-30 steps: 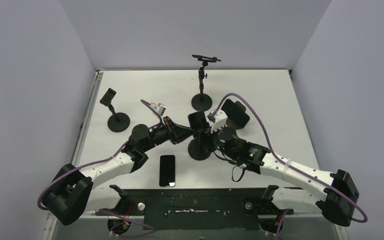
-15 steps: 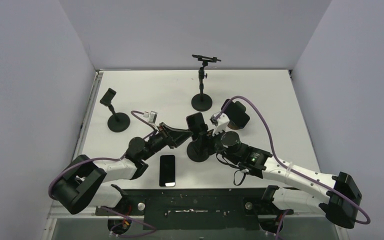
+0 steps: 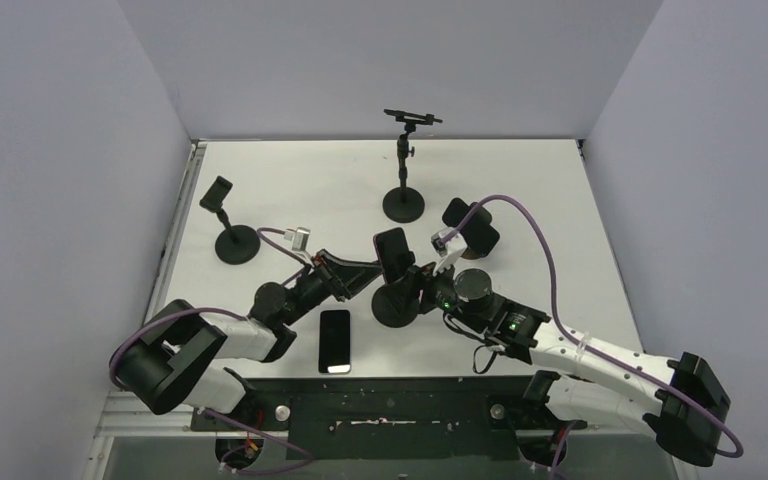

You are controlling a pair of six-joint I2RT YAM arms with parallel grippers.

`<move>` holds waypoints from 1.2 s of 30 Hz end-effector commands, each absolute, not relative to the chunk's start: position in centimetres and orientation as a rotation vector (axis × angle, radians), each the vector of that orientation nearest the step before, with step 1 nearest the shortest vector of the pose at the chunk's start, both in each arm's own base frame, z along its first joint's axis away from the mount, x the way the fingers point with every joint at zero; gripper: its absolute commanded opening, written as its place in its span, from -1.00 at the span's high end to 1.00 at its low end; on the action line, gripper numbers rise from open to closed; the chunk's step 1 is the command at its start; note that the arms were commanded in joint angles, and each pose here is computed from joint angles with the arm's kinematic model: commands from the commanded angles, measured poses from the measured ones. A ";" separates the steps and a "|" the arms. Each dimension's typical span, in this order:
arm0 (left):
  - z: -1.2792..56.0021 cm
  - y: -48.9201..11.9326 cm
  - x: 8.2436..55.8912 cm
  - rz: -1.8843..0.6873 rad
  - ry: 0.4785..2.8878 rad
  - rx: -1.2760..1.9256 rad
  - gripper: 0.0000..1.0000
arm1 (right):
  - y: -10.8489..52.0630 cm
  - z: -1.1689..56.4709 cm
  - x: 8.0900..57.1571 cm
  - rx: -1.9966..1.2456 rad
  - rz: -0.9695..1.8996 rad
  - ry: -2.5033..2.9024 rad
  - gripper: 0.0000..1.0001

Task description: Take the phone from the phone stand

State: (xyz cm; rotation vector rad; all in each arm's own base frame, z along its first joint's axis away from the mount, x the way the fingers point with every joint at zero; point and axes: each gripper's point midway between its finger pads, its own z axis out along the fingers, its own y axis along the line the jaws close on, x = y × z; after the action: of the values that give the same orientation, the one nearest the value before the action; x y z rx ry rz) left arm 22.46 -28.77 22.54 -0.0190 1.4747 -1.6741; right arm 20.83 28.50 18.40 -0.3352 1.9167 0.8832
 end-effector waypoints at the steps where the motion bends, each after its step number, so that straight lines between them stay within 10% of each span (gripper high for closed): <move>1: 22.5 -27.3 23.4 -1.638 1.431 -0.093 1.00 | 27.4 18.8 21.1 -0.253 0.910 1.909 1.00; 29: 22.9 -28.7 24.3 -1.509 1.551 0.037 0.99 | 30.0 26.8 17.0 -0.458 1.220 1.717 1.00; 36: 23.2 -28.7 24.2 -1.504 1.566 0.046 0.31 | 29.3 29.2 15.9 -0.523 1.202 1.692 1.00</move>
State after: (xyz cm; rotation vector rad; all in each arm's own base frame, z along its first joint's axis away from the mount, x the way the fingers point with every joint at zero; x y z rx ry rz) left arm 23.57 -28.73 22.62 0.0249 1.5610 -1.5460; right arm 16.62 29.50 23.23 -0.4850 1.8568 1.1534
